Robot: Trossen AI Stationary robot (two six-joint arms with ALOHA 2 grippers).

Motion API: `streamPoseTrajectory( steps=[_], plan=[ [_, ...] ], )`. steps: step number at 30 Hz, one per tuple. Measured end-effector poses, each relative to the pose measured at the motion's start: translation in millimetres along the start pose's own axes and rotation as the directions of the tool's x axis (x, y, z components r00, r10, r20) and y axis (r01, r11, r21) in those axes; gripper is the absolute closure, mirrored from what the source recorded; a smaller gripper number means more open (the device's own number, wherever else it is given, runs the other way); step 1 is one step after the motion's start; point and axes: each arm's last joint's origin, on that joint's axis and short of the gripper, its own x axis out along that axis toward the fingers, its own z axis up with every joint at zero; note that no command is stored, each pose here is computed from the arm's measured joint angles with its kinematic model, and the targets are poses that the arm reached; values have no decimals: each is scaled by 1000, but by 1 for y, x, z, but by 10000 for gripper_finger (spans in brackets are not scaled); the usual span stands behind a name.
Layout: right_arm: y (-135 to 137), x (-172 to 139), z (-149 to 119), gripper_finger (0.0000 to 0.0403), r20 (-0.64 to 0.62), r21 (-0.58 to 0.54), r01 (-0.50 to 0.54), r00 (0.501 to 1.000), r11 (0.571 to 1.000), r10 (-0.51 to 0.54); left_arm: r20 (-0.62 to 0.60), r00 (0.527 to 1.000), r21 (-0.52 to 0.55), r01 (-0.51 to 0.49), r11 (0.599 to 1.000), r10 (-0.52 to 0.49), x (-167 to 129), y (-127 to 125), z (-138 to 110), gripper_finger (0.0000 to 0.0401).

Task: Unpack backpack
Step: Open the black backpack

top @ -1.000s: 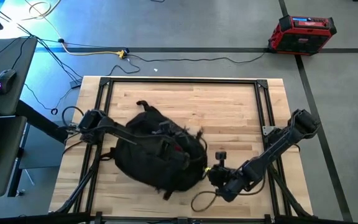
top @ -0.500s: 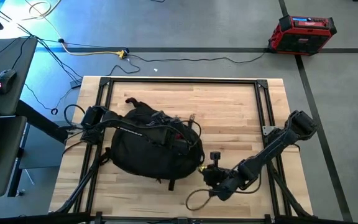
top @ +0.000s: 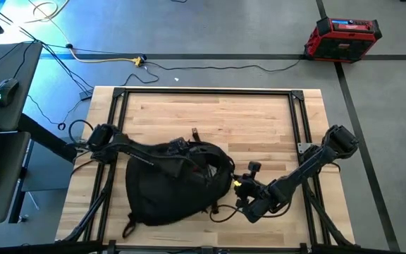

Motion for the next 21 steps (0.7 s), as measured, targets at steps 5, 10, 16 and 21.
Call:
streamPoseTrajectory(
  steps=[5, 10, 16, 21],
  plan=[
    [0, 0, 0, 403, -3, 0, -3, 1000, 1000, 3, 127, 973, 55, 184, 981, -190, -22, -20, 15, 269],
    [0, 0, 0, 403, -14, 0, -17, 1000, 1000, 17, 308, 858, 139, 388, 911, -412, -26, -36, 38, 230],
    [1, 0, 0, 403, -19, 3, -27, 999, 1000, 27, 406, 803, 114, 430, 896, -437, -5, -39, 46, 213],
    [4, 0, 2, 403, -27, -4, -91, 995, 996, 91, 360, 858, 26, 382, 924, -365, 40, -38, 47, 222]
  ],
)
